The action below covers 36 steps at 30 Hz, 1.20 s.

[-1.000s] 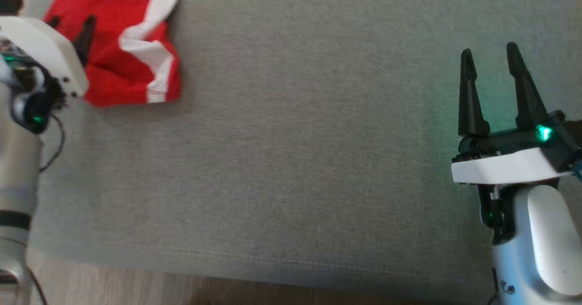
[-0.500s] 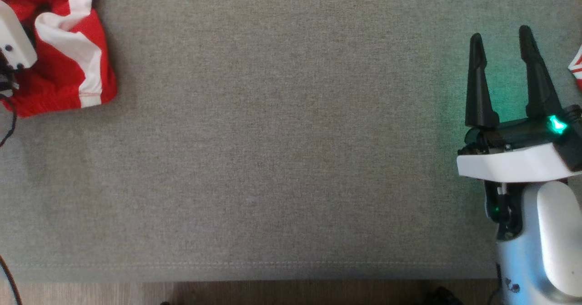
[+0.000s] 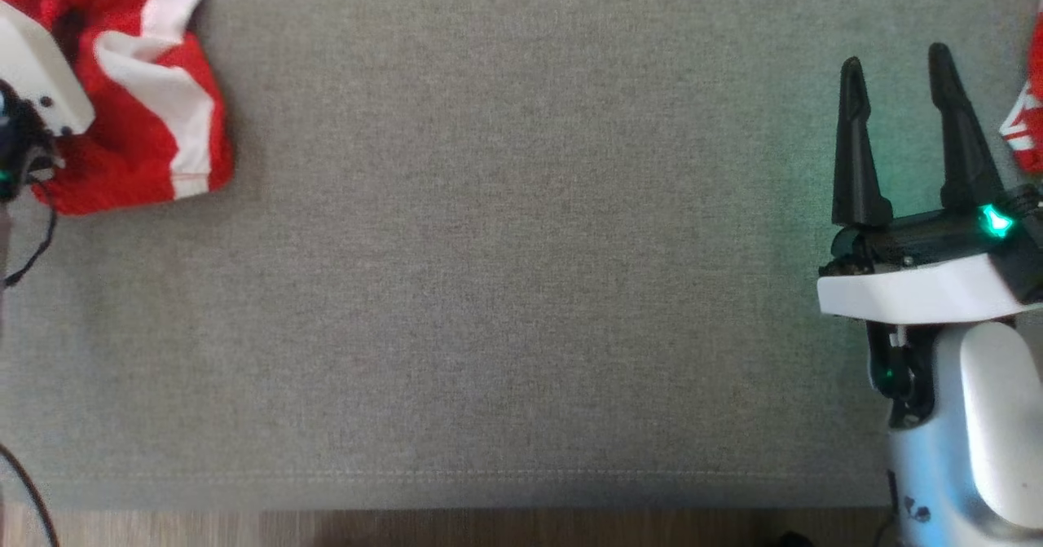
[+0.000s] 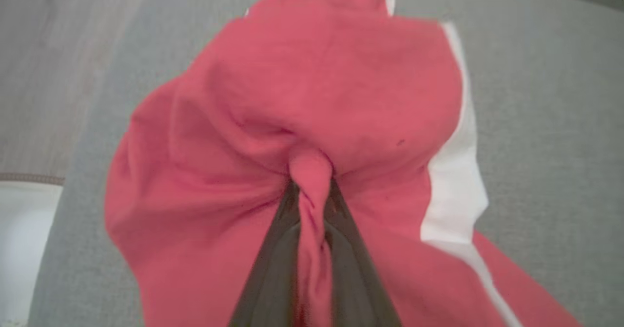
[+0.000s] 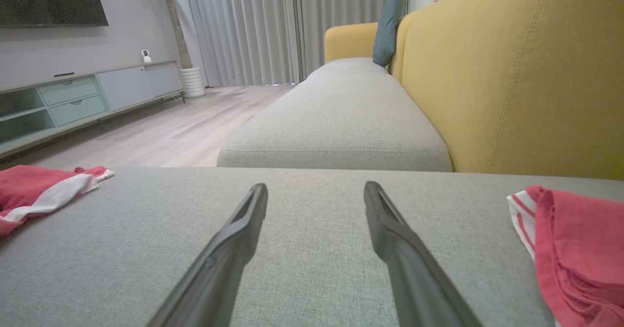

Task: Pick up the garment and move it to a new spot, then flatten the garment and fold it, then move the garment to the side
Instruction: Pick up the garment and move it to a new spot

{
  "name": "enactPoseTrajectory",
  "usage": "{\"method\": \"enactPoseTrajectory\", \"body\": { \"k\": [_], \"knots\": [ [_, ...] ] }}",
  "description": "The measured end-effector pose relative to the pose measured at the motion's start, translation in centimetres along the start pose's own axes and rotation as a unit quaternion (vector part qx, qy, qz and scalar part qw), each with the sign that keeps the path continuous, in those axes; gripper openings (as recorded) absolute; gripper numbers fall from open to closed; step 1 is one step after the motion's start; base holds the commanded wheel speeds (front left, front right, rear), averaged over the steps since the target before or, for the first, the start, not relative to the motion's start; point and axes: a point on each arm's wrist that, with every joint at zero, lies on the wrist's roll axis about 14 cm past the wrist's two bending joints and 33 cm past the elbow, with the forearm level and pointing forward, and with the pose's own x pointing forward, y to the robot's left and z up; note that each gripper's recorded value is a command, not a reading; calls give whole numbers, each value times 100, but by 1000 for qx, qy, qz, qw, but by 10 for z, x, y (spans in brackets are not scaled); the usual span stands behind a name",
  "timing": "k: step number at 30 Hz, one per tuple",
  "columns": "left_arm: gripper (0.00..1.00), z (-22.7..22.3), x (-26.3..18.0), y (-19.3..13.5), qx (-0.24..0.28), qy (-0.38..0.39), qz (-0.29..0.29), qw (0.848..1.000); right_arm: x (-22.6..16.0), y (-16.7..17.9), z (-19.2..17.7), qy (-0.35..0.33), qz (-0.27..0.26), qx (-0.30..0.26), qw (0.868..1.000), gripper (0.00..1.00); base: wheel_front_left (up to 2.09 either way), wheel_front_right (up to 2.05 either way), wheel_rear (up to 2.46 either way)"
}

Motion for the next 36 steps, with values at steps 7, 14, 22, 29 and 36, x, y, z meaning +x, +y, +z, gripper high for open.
{"method": "enactPoseTrajectory", "body": {
  "k": [7, 14, 22, 29, 36],
  "knots": [
    [0, 67, -39, -35, 33, -162, -43, 985, -10, 4, 23, -25, 1, 5, 1000, 100, 0, 0, 0],
    [0, 113, -94, -78, 72, -275, -96, 954, -32, 3, 41, -42, -7, 17, 999, 100, 0, 0, 0],
    [0, 141, -152, -152, 112, -341, -192, 913, -48, -7, 69, -79, -26, 20, 996, 100, 0, 0, 0],
    [0, 131, -188, -230, 158, -344, -301, 875, -60, -25, 79, -94, -53, 21, 994, 100, 0, 0, 0],
    [0, 51, -204, -312, 263, -260, -433, 822, -72, -51, 80, -97, -91, 20, 991, 100, 0, 0, 0]
  ]
}}
